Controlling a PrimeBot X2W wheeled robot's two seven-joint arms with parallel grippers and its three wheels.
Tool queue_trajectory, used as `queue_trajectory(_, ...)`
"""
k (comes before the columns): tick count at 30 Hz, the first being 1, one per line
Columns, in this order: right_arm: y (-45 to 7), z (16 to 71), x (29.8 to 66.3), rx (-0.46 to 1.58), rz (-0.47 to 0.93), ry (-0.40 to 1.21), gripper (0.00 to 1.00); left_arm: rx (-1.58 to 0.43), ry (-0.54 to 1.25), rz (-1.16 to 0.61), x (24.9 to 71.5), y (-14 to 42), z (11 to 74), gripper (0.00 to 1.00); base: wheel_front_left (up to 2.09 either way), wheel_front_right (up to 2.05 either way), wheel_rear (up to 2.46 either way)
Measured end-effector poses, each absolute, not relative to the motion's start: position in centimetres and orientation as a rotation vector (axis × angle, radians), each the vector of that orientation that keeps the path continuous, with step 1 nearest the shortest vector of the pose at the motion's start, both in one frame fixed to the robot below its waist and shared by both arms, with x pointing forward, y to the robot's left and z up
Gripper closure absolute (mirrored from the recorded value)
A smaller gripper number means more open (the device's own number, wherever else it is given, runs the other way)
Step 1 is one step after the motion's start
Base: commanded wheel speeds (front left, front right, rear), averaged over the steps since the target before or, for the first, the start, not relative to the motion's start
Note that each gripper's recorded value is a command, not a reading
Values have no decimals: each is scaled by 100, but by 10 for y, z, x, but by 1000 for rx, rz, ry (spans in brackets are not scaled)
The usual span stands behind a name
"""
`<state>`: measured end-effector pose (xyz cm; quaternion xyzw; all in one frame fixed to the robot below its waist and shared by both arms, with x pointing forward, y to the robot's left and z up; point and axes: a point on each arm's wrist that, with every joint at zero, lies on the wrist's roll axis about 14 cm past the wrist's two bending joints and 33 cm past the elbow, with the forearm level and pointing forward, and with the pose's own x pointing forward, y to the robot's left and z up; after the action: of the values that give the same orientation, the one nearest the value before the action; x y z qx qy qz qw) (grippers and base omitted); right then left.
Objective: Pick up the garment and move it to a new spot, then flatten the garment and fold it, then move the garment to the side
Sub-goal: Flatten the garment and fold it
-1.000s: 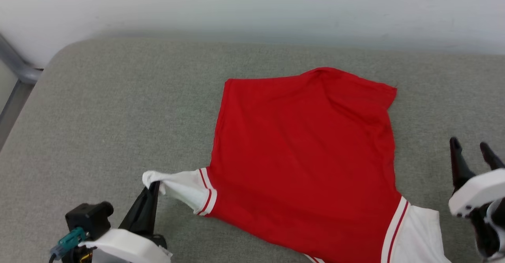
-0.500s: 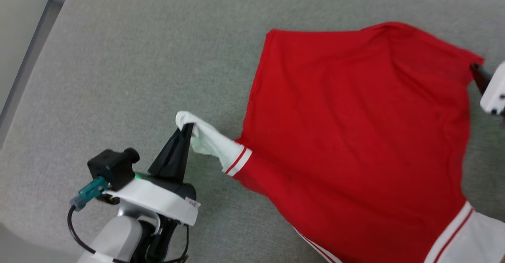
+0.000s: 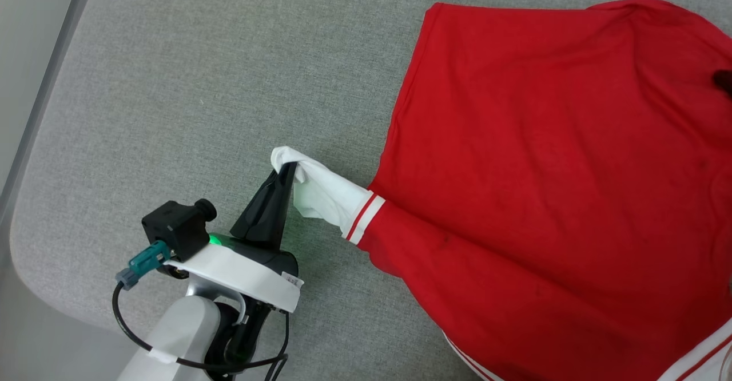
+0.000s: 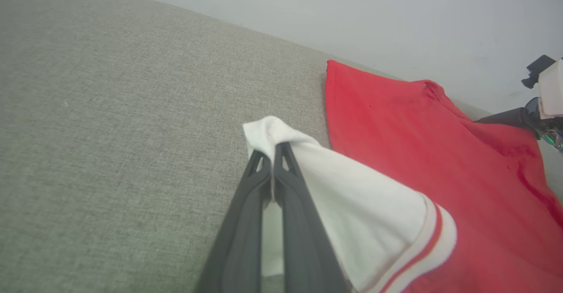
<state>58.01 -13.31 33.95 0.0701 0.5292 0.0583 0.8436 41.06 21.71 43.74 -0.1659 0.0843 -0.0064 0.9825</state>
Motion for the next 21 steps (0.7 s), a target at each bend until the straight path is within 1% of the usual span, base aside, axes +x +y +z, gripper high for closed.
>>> queue_trajectory(1, -133, 340, 579, 155, 123, 1124, 100, -334, 169, -11, 411, 217, 437, 100, 0, 0, 0)
queue_trajectory(4, -135, 345, 576, 149, 114, 1123, 100, -331, 165, -5, 410, 219, 438, 100, 0, 0, 0)
queue_trajectory(6, -138, 354, 576, 127, 109, 1093, 100, -329, 160, -3, 408, 220, 440, 100, 0, 0, 0)
queue_trajectory(10, -150, 382, 579, 65, 98, 1004, 100, -326, 162, 3, 399, 221, 442, 100, 0, 0, 0)
queue_trajectory(13, -168, 413, 578, 18, 77, 907, 100, -317, 164, 12, 389, 223, 444, 100, 0, 0, 0)
queue_trajectory(16, -188, 434, 563, -11, 56, 850, 100, -313, 166, 19, 380, 224, 447, 100, 0, 0, 0)
queue_trajectory(21, -222, 452, 515, -28, 9, 809, 100, -316, 175, 23, 367, 222, 450, 100, 0, 0, 0)
